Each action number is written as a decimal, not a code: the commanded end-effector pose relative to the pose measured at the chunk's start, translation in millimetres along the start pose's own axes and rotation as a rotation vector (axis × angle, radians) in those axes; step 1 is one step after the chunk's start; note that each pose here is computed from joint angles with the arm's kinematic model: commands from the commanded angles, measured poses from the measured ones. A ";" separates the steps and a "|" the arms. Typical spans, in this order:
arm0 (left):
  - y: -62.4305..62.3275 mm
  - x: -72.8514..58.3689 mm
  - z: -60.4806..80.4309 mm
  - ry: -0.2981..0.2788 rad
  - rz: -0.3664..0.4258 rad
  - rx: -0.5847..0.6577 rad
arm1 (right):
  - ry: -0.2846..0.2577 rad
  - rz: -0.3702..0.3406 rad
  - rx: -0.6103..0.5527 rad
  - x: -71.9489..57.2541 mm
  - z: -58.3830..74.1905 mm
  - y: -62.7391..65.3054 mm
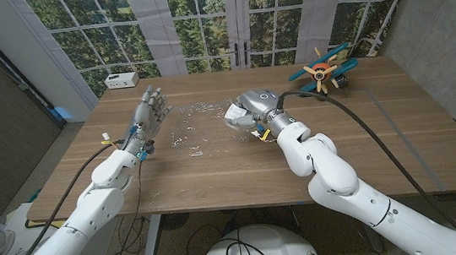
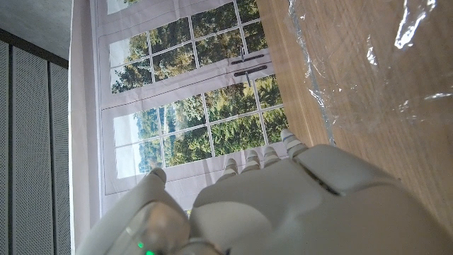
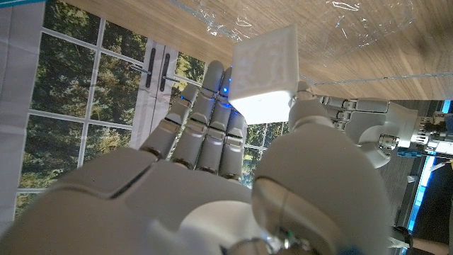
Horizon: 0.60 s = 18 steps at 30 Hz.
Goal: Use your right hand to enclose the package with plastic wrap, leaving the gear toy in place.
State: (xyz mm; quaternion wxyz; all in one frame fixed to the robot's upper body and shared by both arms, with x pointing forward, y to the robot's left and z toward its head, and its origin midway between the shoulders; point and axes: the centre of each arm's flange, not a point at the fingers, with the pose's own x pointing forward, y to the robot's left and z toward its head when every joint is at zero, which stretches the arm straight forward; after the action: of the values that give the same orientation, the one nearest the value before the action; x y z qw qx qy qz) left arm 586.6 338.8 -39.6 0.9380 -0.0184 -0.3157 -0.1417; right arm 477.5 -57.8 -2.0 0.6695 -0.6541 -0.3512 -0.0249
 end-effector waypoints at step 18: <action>19.3 -22.3 0.4 0.001 0.083 0.001 | -0.131 -0.012 0.060 79.1 12.0 -5.6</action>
State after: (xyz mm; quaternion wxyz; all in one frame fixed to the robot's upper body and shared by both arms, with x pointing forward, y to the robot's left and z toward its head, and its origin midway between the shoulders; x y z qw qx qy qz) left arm 580.1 353.4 -48.3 0.9413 -0.0279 -0.3144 -0.1195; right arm 508.3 -29.4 26.7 0.6653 -0.6399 -0.3846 0.0046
